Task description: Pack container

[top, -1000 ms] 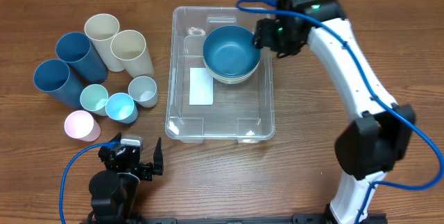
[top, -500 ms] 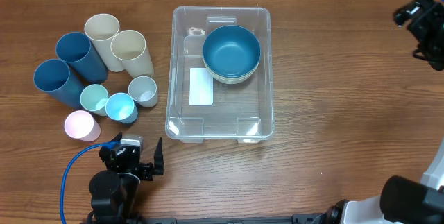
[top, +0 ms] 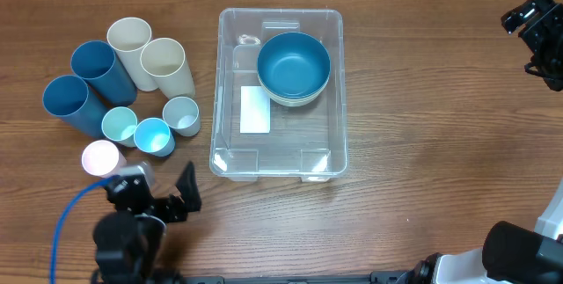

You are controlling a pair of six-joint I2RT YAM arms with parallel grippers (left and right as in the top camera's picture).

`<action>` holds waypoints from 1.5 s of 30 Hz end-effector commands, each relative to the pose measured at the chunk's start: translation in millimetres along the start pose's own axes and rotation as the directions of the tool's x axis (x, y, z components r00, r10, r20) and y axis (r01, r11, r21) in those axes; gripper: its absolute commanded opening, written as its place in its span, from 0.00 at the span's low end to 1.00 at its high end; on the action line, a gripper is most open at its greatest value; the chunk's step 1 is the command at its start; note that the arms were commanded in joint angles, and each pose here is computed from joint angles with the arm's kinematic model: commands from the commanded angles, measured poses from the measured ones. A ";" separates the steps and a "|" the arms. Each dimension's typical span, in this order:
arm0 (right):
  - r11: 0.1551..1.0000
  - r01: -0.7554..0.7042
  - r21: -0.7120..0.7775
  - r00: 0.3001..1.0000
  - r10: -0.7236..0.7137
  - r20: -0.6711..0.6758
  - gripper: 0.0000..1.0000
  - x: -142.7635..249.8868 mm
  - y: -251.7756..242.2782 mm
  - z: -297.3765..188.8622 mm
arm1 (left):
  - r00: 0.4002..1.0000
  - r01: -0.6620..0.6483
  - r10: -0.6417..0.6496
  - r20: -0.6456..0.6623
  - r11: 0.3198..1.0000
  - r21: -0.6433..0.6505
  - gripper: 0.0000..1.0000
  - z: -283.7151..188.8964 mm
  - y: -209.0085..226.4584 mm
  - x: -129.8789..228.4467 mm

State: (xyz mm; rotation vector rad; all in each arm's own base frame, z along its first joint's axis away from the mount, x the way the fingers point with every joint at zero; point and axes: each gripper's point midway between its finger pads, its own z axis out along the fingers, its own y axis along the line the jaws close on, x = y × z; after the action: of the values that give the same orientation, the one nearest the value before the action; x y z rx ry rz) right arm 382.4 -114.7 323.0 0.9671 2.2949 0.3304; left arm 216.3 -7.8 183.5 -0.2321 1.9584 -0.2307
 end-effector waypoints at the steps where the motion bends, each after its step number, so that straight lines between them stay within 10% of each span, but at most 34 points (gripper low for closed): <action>1: 1.000 0.001 -0.013 1.000 0.000 0.011 1.00 -1.3 3.7 -3.9 | 0.994 0.021 -0.036 -0.106 0.991 -0.134 1.00 -6.1 5.3 -42.6; 11: 1.000 0.001 -0.013 1.000 0.000 0.011 1.00 -1.3 3.7 -3.9 | 0.967 0.035 -0.021 -0.255 0.998 0.054 1.00 7.6 -51.5 -110.6; 20: 1.000 0.001 -0.014 1.000 0.000 0.011 1.00 -1.3 3.7 -3.9 | 0.871 0.268 -0.438 -0.222 0.803 -0.532 1.00 -25.7 41.1 -66.5; 31: 1.000 0.001 -0.014 1.000 0.000 0.011 1.00 -1.3 3.7 -3.9 | 0.780 0.431 -0.625 -0.041 0.584 -0.688 1.00 -52.3 96.6 -61.6; 45: 1.000 0.001 -0.013 1.000 0.000 0.011 1.00 -1.3 3.7 -3.9 | 0.738 0.580 -0.664 -0.121 0.715 -0.390 1.00 22.1 118.7 -104.1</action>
State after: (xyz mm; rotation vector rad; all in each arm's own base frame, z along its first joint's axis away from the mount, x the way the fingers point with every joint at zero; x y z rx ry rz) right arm 382.4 -114.6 322.7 0.9680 2.2957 0.3311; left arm 239.0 143.9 219.9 -1.3309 2.1005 -0.1912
